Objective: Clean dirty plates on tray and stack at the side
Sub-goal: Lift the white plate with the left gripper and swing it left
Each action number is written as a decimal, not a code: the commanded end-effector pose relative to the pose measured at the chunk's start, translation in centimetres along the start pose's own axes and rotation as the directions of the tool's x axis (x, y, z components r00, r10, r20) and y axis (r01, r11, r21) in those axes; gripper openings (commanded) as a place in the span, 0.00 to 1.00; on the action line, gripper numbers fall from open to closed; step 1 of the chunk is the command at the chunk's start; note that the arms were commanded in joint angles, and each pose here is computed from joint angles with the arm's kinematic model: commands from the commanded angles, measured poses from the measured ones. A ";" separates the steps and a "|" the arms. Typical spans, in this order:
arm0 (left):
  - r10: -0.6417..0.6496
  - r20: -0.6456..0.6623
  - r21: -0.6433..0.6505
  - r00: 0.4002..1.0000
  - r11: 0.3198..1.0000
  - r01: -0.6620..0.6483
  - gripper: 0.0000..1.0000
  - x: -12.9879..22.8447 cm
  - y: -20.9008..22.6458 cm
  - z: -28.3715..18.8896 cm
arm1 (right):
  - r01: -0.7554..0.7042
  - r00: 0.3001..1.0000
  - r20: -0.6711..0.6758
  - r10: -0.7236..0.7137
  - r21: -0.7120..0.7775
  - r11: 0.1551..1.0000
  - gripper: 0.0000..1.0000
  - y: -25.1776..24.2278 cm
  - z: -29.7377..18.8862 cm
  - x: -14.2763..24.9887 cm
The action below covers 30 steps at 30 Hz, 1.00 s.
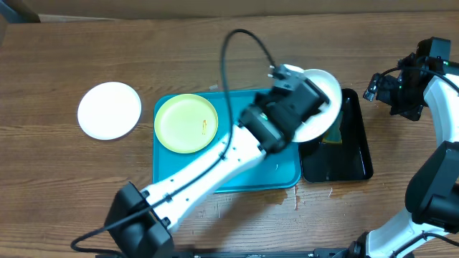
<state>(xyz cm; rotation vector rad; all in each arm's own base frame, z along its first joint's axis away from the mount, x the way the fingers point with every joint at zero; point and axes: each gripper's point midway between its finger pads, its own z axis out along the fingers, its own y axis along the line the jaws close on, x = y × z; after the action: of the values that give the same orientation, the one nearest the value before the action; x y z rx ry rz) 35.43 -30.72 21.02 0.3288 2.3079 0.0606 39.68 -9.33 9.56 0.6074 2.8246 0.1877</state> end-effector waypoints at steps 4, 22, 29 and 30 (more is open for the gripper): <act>0.163 0.193 -0.186 0.968 0.974 -0.127 0.04 -2.6 -1.4 -3.5 | 0.004 0.999 0.038 -0.003 -0.011 1.000 1.00 0.4 -1.1 -0.8; 0.317 0.357 -0.341 0.879 0.920 -0.193 0.04 -4.9 -4.1 -8.8 | 0.004 0.999 0.038 -0.003 -0.011 1.000 1.00 0.4 -1.1 -0.8; 0.314 0.365 -0.360 0.877 0.916 -0.178 0.04 -5.1 -3.8 -9.1 | 0.004 0.999 0.038 -0.003 -0.011 1.000 1.00 0.4 -1.1 -0.8; 0.315 0.365 -0.359 0.876 0.916 -0.179 0.04 -5.0 -3.9 -9.1 | 0.004 0.999 0.038 -0.003 -0.011 1.000 1.00 0.4 -1.1 -0.8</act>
<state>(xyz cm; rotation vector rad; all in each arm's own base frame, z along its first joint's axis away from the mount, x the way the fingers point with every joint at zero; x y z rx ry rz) 31.10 -35.24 29.45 0.4642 1.8059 0.4212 39.70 -9.34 9.56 0.6072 2.8239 0.1870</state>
